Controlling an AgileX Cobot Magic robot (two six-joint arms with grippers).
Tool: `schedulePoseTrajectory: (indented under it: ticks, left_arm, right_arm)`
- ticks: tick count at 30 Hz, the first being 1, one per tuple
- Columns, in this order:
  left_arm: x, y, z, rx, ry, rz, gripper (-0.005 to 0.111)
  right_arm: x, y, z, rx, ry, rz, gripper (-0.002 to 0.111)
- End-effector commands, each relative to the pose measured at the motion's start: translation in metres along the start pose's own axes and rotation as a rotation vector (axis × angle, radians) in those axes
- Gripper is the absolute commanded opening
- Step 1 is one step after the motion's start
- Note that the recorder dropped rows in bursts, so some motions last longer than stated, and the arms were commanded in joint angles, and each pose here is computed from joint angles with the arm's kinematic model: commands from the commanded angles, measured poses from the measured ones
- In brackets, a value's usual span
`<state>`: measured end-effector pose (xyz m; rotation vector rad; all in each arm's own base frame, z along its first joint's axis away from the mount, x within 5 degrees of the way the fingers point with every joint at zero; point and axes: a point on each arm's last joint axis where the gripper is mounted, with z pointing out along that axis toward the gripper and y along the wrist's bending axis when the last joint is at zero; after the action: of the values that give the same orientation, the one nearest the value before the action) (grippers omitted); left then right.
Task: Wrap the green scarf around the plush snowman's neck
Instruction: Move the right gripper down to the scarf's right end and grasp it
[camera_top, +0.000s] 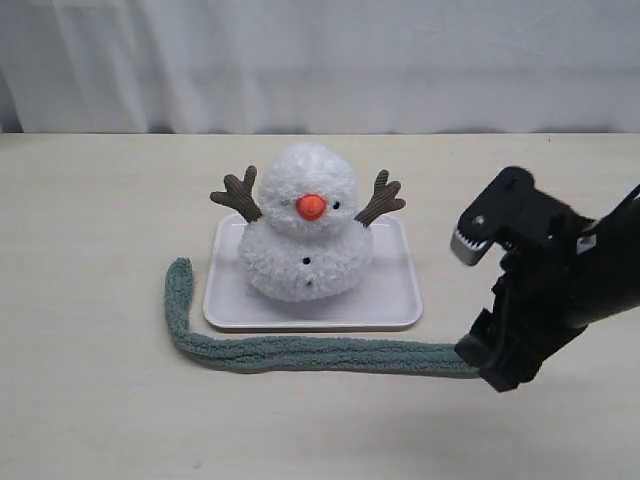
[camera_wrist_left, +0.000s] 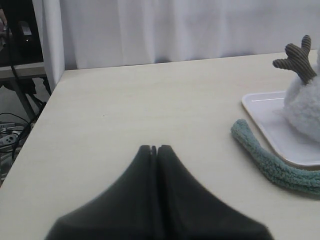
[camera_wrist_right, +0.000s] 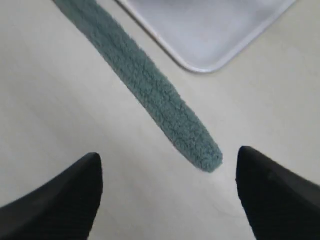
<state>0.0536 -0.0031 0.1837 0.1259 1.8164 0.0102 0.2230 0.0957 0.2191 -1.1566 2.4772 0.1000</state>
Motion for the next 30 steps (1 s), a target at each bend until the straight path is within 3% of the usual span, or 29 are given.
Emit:
schedulePoseTrajectory:
  ticks: [1, 13, 30]
  left_arm:
    - [0.000, 0.000, 0.000, -0.004, -0.010, 0.003, 0.000]
    - [0.000, 0.000, 0.000, -0.004, -0.010, 0.003, 0.000]
    - [0.000, 0.000, 0.000, -0.004, -0.010, 0.003, 0.000]
  right_arm:
    - [-0.005, 0.005, 0.031, 0.020, 0.069, -0.108, 0.070]
    - [-0.010, 0.005, 0.097, 0.046, 0.103, -0.241, 0.070]
    - [-0.015, 0.000, 0.112, 0.093, 0.043, -0.311, 0.070]
